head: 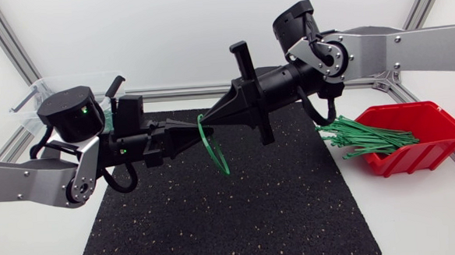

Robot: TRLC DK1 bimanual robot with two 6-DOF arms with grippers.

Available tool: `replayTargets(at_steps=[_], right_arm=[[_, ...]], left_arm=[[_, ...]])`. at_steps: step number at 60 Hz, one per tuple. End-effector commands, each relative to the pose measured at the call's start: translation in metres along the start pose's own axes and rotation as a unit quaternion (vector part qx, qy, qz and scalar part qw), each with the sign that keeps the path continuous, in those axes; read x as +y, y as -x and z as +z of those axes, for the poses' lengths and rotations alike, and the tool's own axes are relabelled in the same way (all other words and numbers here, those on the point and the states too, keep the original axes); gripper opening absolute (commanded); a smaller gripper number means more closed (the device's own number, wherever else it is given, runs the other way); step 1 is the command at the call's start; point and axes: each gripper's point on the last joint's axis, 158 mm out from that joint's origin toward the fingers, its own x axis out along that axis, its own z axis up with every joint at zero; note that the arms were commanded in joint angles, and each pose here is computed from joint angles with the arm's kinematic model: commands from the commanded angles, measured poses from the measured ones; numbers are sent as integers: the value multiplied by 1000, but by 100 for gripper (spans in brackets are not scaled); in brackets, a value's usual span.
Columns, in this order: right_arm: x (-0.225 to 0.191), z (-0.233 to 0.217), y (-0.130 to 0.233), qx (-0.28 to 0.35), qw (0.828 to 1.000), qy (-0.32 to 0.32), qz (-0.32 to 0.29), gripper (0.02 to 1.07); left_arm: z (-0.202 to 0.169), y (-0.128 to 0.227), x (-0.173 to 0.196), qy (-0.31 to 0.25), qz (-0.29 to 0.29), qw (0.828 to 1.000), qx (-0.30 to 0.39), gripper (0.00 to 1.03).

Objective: Take a green cable tie from the red box, thread the tail through the head to close it, then place it in the transparent bin on the left.

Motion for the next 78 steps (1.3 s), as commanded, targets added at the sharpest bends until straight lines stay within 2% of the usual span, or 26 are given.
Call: replayTargets(at_steps=[1,31,55,78], right_arm=[[-5,4,2,-6,1000,-19,-3,8],[-3,4,13,-20,1000,-20,0,8],[-4,4,13,-21,999,-29,-3,8],[-4,4,17,-32,999,-34,-9,8]], left_arm=[[4,4,-8,-26,-7,1000,-5,4],[7,5,-4,-48,9,999,-13,4],[-1,0,-2,-100,32,994,-13,4],[-1,-1,0,-118,50,992,-17,4]])
